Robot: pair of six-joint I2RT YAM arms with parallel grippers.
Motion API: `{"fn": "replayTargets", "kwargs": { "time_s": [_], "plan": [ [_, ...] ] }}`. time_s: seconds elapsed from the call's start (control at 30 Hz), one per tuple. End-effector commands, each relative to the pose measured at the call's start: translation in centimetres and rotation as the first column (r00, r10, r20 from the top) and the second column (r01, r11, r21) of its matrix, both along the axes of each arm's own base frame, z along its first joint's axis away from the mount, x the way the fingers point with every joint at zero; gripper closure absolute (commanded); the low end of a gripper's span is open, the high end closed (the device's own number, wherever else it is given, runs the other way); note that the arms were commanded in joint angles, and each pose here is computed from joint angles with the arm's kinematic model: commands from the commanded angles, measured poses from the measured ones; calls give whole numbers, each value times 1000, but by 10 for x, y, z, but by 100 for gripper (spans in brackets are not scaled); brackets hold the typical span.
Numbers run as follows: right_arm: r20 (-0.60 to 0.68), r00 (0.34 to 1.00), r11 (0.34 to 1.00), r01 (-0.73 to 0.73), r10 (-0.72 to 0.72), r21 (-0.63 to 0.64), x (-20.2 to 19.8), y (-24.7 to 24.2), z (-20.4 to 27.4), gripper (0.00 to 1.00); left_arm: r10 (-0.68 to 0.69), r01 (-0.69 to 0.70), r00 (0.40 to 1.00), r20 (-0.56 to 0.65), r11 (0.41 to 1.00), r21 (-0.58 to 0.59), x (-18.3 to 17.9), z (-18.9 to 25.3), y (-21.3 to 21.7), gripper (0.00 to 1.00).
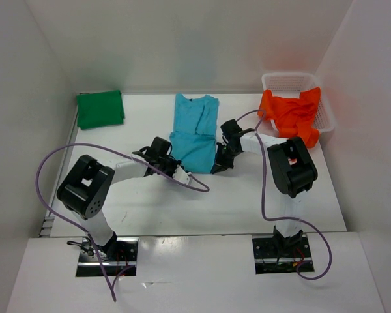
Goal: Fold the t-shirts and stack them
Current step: Grab one side of the 2/3 rectangular tshirt with both arms
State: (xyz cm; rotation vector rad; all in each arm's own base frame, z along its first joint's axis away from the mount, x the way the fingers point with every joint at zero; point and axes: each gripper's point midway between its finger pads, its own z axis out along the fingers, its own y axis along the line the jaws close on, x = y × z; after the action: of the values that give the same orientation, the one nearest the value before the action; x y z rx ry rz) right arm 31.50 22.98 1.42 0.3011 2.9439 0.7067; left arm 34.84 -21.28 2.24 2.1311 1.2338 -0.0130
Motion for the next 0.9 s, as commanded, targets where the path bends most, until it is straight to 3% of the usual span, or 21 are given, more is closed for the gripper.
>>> {"fn": "replayTargets", "kwargs": {
  "time_s": [0.0, 0.13, 0.3, 0.5, 0.77, 0.87],
  "plan": [
    [0, 999, 999, -39, 39, -29, -15, -6, 7, 100, -27, 23, 996, -87, 999, -48, -23, 11, -10, 100],
    [-8, 999, 998, -51, 51, -32, -45, -15, 24, 100, -28, 21, 988, -152, 998, -51, -47, 18, -9, 100],
    [-72, 990, 990, -126, 121, -66, -116, 0, 37, 100, -30, 10, 963, -267, 997, -73, -93, 37, -20, 100],
    [-94, 988, 991, -127, 123, -36, -185, 7, 74, 100, 10, -47, 868, -496, 997, -61, -171, 63, -7, 99],
    [-75, 997, 991, -4, 14, 133, -245, -8, 150, 100, 7, -141, 801, -599, 974, -177, -207, 124, -10, 99],
    [-81, 996, 991, 31, -21, 132, -252, -19, 161, 100, -28, -161, 784, -621, 955, -247, -209, 148, -22, 99]
  ]
}}
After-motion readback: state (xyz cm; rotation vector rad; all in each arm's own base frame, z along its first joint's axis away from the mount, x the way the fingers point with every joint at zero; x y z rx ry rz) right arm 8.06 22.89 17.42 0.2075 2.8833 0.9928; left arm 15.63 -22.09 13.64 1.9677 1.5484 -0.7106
